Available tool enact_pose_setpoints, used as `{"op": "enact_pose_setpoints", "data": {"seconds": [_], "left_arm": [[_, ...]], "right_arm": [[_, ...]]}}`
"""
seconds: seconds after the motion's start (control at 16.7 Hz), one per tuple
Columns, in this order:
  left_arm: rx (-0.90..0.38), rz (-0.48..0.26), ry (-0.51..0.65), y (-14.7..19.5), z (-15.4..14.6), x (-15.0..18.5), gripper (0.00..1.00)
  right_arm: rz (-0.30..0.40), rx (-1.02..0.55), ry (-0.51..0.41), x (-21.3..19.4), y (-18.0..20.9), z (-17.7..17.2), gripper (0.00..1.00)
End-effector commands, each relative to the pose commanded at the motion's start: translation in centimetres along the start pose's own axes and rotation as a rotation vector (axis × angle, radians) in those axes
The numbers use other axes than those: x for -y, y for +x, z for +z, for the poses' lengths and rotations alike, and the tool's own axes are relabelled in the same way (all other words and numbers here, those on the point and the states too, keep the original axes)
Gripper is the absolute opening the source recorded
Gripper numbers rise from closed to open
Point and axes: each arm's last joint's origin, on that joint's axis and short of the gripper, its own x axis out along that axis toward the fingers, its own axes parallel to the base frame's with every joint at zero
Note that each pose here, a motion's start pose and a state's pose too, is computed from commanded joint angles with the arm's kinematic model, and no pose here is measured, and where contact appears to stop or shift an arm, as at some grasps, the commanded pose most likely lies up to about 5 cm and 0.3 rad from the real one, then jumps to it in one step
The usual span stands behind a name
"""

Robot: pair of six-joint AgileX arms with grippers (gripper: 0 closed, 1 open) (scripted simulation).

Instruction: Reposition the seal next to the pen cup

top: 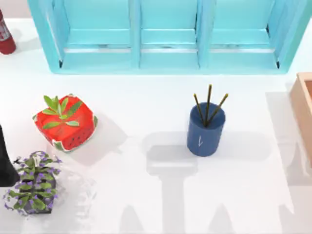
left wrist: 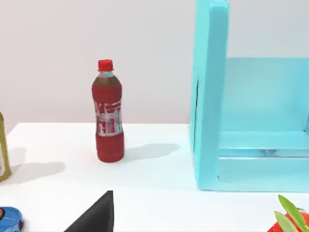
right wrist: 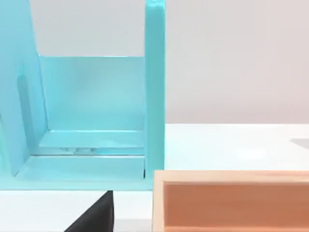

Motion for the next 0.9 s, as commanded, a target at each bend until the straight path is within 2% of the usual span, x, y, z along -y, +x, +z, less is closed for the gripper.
{"op": "enact_pose_setpoints", "data": {"seconds": [0.24,0.48,0.66,0.9], "left_arm": [[-0.031,0.009,0.008,0.0,0.5,-0.1,1.0],[-0.205,0.04,0.044,0.5,3.7,-0.5,1.0],[-0.432,0.062,0.073,2.2,7.0,-1.1,1.0],[-0.851,0.067,0.086,7.4,9.7,-2.8,1.0]], "right_arm": [[0.0,0.0,0.0,0.0,0.0,0.0,1.0],[0.0,0.0,0.0,0.0,0.0,0.0,1.0],[0.0,0.0,0.0,0.0,0.0,0.0,1.0],[0.0,0.0,0.0,0.0,0.0,0.0,1.0]]}}
